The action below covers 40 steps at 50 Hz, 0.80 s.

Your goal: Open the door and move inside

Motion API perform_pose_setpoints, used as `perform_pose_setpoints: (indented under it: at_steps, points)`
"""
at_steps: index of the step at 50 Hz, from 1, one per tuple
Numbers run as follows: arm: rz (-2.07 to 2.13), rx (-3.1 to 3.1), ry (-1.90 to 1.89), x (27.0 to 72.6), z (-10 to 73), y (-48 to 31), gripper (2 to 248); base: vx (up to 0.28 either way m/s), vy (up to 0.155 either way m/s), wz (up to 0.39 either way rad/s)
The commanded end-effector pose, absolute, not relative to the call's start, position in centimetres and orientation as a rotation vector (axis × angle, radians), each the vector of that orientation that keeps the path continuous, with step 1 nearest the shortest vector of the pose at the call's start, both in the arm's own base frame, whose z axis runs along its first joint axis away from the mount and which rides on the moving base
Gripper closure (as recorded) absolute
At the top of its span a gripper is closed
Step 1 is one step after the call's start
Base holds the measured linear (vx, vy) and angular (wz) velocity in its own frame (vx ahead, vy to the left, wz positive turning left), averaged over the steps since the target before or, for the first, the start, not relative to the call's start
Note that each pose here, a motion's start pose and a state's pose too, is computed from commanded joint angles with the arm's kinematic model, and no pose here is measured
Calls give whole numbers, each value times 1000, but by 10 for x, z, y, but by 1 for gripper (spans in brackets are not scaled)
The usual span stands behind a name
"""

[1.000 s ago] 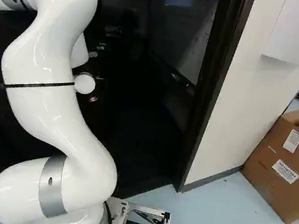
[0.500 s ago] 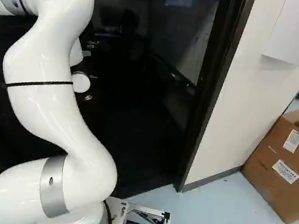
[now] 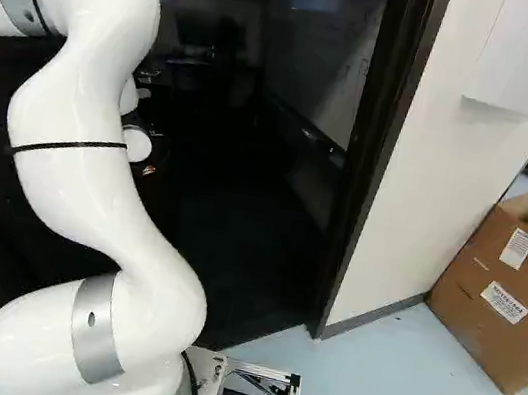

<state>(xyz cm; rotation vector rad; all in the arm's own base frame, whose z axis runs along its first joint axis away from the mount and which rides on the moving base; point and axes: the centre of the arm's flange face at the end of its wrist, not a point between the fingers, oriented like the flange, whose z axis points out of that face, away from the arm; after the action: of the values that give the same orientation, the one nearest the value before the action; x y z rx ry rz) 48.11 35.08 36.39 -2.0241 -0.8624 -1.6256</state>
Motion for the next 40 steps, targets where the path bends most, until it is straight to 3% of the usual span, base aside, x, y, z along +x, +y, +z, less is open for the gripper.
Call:
perform_pose_setpoints:
  at_steps: [40]
  points:
    - [-1603, -1911, -978, 483, 358, 410, 3, 0, 0, 0]
